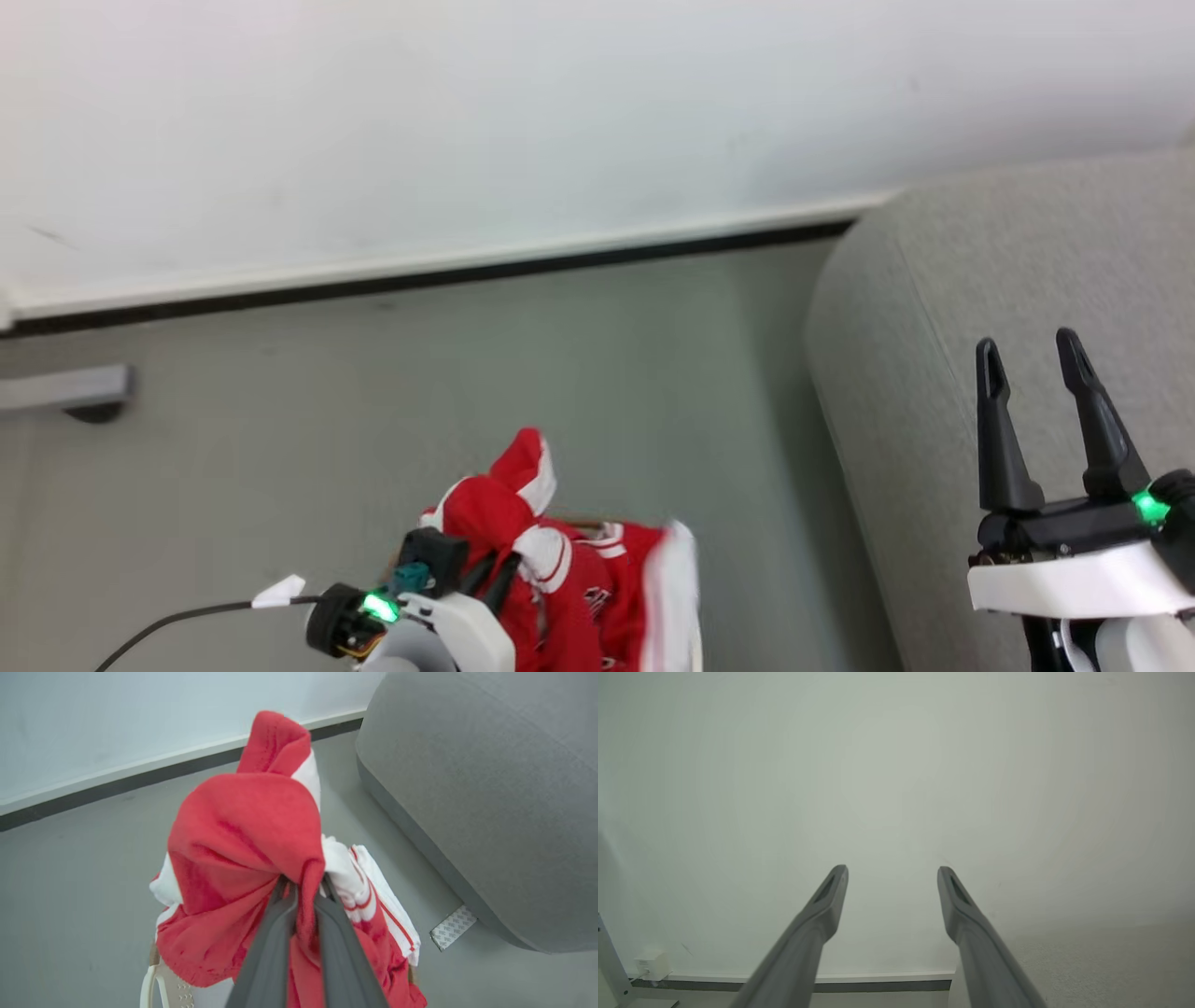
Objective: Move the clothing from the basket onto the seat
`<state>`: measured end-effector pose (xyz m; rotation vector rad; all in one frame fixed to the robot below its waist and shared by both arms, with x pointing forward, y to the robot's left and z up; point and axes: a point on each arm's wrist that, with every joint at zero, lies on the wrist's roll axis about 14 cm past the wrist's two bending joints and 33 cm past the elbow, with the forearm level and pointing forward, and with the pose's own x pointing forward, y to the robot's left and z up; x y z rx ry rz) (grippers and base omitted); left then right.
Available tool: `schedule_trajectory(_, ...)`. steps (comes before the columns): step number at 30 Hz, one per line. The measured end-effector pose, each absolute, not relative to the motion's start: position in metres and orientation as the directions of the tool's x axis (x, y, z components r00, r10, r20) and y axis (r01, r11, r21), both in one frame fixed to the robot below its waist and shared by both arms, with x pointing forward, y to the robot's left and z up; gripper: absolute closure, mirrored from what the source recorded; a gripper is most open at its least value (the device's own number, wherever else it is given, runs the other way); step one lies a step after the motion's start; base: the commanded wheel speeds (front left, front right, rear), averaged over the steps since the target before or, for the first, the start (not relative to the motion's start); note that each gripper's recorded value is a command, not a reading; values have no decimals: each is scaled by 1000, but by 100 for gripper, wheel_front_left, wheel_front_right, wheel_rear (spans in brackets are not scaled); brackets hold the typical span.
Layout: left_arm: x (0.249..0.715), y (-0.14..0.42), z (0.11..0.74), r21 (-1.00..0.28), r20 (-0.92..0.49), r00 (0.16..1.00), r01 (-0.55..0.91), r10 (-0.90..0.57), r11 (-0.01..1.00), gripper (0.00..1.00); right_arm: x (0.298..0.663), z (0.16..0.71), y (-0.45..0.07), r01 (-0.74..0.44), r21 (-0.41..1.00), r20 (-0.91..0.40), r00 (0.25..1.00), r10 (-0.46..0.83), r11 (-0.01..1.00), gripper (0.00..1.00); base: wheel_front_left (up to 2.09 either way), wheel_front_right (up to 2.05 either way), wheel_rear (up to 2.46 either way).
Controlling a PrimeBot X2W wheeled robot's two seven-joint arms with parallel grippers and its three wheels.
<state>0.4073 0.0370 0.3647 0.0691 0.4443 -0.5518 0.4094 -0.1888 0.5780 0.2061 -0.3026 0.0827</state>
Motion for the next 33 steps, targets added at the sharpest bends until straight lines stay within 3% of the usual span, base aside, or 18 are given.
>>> schedule_trajectory(6, 404, 53, 421, -71, -256, 849, 460, -462, 885, 100, 395, 593, -166, -182, 200, 345, 933, 105, 963, 0, 0, 0, 0)
schedule_trajectory(14, 412, 64, 519, -124, 26, 901, 432, -432, 893, 100, 380, 604, -146, -241, 211, 377, 914, 149, 947, 0, 0, 0, 0)
schedule_trajectory(24, 411, 63, 633, -148, 270, 868, 464, -416, 873, 100, 376, 603, -124, -300, 229, 376, 905, 201, 926, 0, 0, 0, 0)
schedule_trajectory(33, 410, 59, 658, -133, 300, 854, 478, -424, 868, 100, 373, 600, -117, -325, 236, 369, 902, 225, 916, 0, 0, 0, 0)
